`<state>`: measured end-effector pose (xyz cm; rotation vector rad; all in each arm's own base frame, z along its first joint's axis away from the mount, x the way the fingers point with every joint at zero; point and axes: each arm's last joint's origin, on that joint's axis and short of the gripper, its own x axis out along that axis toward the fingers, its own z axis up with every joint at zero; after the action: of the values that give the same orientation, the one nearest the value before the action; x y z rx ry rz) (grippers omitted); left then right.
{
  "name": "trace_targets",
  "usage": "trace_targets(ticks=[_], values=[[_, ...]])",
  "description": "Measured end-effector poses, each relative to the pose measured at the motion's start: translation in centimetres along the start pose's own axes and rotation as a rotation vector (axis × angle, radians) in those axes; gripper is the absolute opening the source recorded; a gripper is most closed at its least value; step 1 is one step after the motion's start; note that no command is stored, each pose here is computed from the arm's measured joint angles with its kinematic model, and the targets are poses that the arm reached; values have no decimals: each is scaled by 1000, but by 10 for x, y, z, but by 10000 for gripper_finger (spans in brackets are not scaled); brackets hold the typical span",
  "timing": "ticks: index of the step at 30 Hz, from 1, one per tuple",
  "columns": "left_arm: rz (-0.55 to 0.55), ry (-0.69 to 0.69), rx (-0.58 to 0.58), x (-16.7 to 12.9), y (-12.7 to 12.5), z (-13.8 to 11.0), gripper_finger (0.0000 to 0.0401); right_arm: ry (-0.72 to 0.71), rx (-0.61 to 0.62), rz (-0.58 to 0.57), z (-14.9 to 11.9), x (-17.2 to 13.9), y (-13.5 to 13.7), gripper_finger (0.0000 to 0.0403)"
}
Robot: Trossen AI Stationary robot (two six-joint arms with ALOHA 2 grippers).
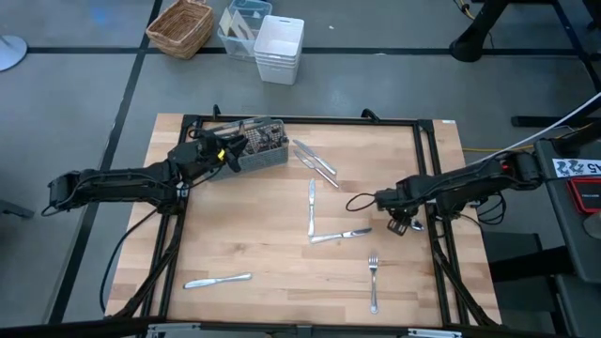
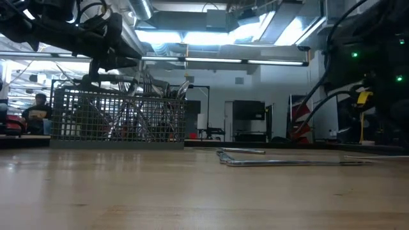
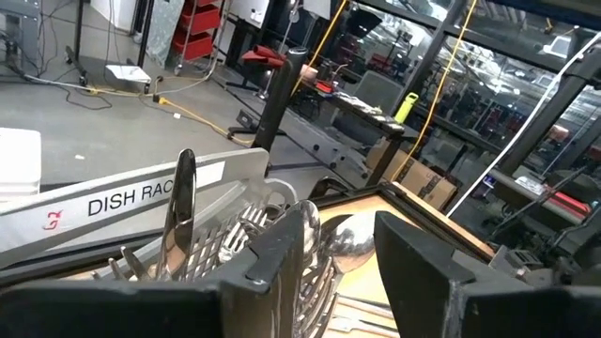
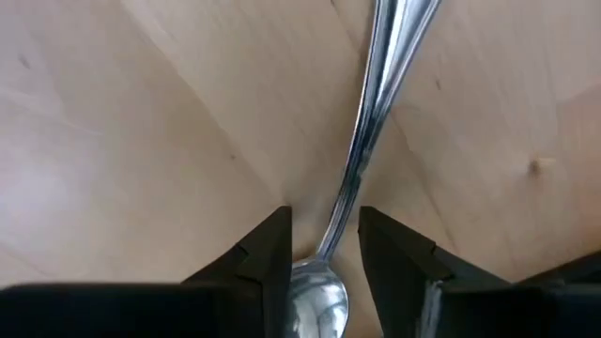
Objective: Sort silverware
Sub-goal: Put the silver fork into the silverware rack
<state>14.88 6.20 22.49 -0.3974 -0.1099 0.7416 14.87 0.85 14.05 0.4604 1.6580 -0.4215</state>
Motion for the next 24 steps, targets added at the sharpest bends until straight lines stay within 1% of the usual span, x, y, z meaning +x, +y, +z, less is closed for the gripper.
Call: trace_targets(ticks=[11,14,19,21,24], values=[[-2,-4,-2,0,0,0,125,15,6,-9,-5,9,-4,123],[-4,-8,-4,0,0,1,125,16,5,-5,-5,10,-4,98],[-17,-34,-17,-4,-1,5,125,15,0,0,-4,10,-3,19],[-40,-46,-24,-6,-1,8,125,14,0,0,-4,9,-3,14],[-106,-50,-22,-11,-3,12,125,1,-1,9,-1,4,0,26]])
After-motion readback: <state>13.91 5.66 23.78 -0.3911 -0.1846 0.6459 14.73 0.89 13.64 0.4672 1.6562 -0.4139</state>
